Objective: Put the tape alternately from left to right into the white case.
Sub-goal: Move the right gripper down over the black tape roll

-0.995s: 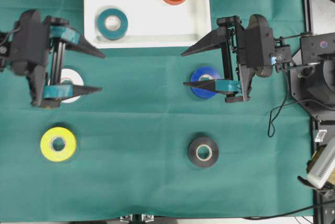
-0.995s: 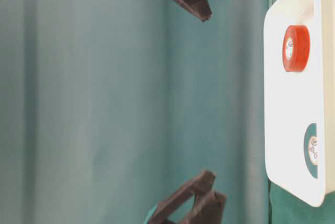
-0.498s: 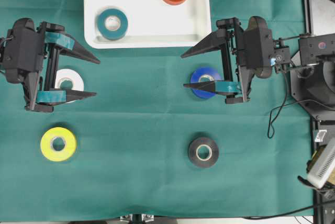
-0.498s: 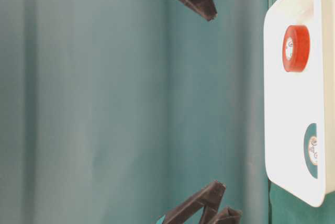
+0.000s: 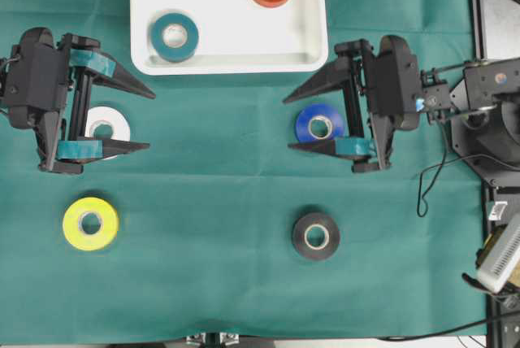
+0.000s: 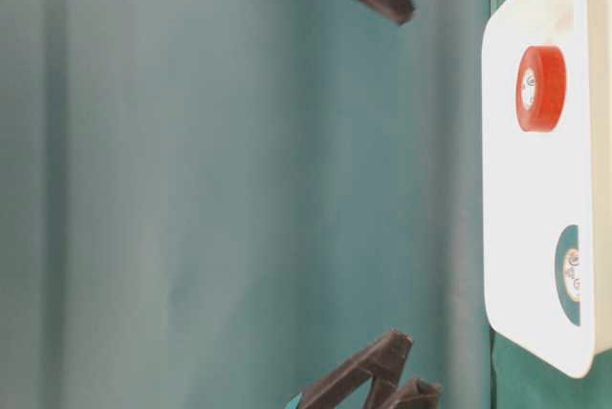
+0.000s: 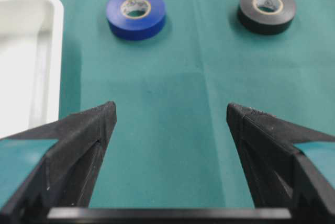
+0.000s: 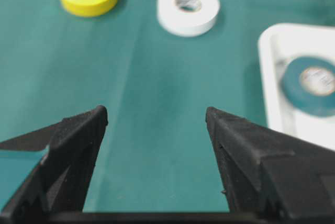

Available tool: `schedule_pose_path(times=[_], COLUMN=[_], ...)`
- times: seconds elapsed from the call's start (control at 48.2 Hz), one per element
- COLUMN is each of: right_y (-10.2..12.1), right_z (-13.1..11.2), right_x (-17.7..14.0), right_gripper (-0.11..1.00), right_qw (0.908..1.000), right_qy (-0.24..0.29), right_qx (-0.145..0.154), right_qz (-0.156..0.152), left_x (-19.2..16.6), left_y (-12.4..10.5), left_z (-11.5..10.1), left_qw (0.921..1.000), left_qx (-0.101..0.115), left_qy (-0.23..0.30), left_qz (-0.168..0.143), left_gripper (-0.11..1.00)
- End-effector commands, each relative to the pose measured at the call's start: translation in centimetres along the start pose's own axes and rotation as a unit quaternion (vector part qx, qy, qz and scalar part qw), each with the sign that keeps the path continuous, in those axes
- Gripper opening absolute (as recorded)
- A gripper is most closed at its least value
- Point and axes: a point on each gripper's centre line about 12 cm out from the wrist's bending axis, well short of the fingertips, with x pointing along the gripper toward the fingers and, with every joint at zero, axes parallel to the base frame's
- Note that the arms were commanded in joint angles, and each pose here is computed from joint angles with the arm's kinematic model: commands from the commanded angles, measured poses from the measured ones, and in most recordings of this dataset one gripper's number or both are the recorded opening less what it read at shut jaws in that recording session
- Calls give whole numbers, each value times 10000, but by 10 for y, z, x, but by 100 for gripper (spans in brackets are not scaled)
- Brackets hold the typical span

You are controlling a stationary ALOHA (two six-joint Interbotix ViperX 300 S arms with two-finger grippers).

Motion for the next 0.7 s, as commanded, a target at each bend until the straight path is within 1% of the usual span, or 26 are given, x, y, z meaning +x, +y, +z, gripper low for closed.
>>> schedule_pose_path(times=[0.0,0.124,0.373,0.456,0.56,0.684], right_y=[7,15,41,49,58,68], right_z=[11,3,-10,-15,-21,-27], right_x=[-4,-4,-4,-3,1,8], right_gripper=[81,81,81,80,81,81], right_qw=[9999,9990,9943,9917,9877,9836], right_qy=[-20,313,747,938,1238,1546], right_qx=[103,310,700,812,900,891], right_qz=[33,52,309,340,325,282], left_x=[0,0,0,0,0,0], left_y=[-1,-1,-1,0,0,0], left_z=[6,6,6,8,8,8], left_qw=[9999,9999,9999,9999,9999,9999], left_qx=[-10,-10,-3,-13,-13,-13], left_qy=[-115,-107,-115,-130,-130,-138], left_qz=[-7,-8,-10,0,0,0], left_gripper=[81,81,81,81,81,81])
